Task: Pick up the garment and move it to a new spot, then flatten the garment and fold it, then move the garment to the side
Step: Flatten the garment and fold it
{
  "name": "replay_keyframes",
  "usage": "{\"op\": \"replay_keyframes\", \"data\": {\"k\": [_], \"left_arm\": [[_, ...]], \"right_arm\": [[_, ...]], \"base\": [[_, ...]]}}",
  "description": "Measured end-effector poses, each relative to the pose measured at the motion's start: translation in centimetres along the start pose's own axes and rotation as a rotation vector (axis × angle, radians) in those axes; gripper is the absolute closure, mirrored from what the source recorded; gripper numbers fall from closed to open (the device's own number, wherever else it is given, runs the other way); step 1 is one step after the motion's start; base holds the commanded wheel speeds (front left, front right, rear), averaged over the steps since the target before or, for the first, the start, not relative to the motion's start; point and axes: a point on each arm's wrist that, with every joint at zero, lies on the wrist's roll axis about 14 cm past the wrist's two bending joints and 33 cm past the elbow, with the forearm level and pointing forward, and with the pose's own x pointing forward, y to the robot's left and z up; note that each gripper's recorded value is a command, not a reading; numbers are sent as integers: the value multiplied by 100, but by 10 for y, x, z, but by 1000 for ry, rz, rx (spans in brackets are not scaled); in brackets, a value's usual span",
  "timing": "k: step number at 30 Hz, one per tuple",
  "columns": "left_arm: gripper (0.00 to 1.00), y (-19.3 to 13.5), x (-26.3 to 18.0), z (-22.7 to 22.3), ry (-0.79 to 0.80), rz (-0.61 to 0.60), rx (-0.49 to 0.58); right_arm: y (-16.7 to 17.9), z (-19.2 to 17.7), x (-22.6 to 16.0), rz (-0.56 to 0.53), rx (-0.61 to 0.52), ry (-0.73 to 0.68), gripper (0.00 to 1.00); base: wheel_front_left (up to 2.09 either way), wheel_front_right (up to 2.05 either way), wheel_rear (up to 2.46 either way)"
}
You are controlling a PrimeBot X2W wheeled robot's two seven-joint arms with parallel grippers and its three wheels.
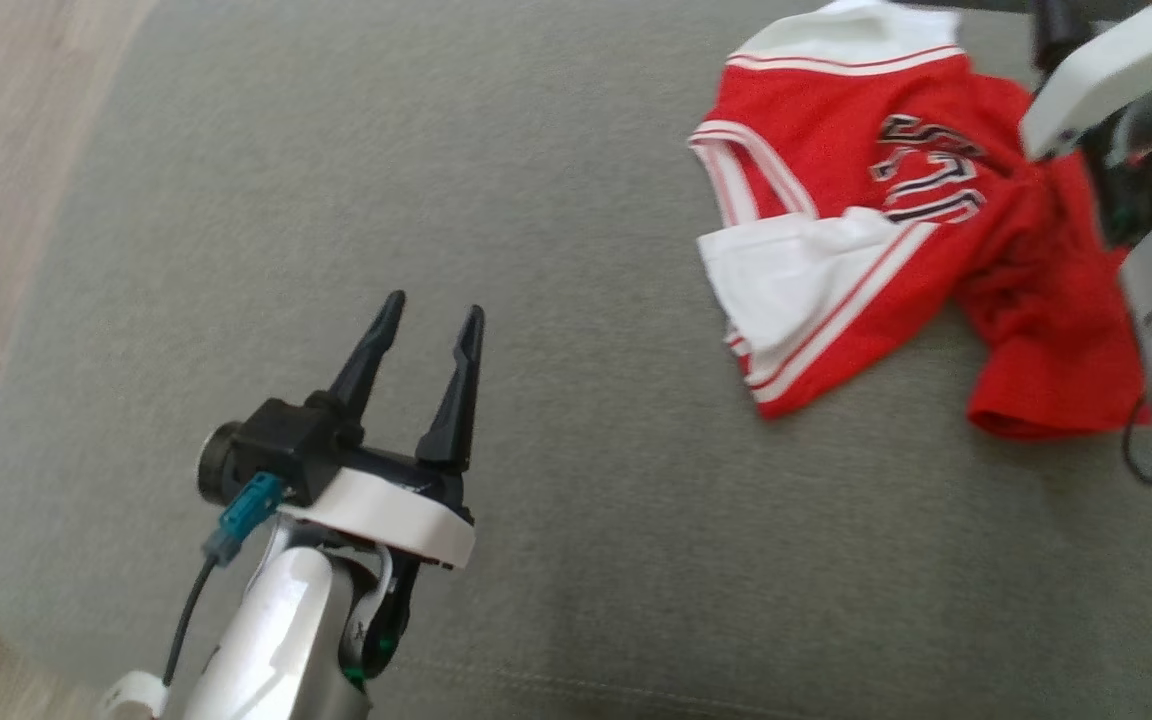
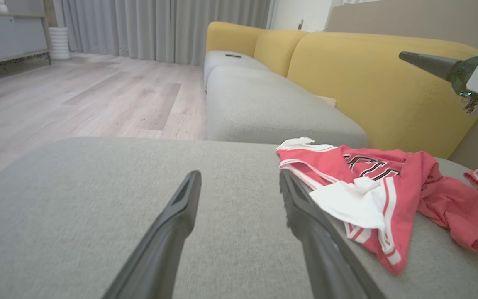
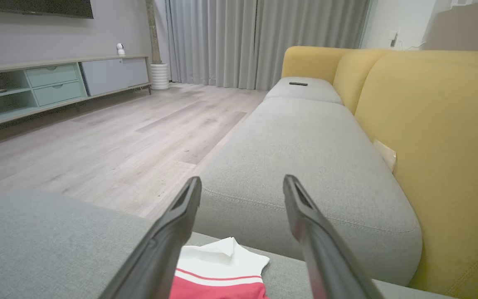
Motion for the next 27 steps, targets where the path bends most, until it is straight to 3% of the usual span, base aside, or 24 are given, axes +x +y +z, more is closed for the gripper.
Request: {"op": "replay_keyframes", "data": {"k": [8, 16, 21, 27], "left_arm": [[0, -28, 12, 16, -57, -89, -7], [0, -59, 22, 28, -96, -178, -34], [0, -71, 23, 17, -63, -208, -53], [0, -81, 31, -9, 11, -236, -57]], "right_arm": [[-6, -1, -59, -2, -19, -87, 0], [-40, -30, -145, -167, 103, -122, 0], [-30, -63, -195, -262, 207, -101, 0], [-33, -72, -222, -333, 226, -104, 0]], "base": [[0, 0, 0], [0, 0, 0], [0, 0, 0], [0, 0, 0]]}}
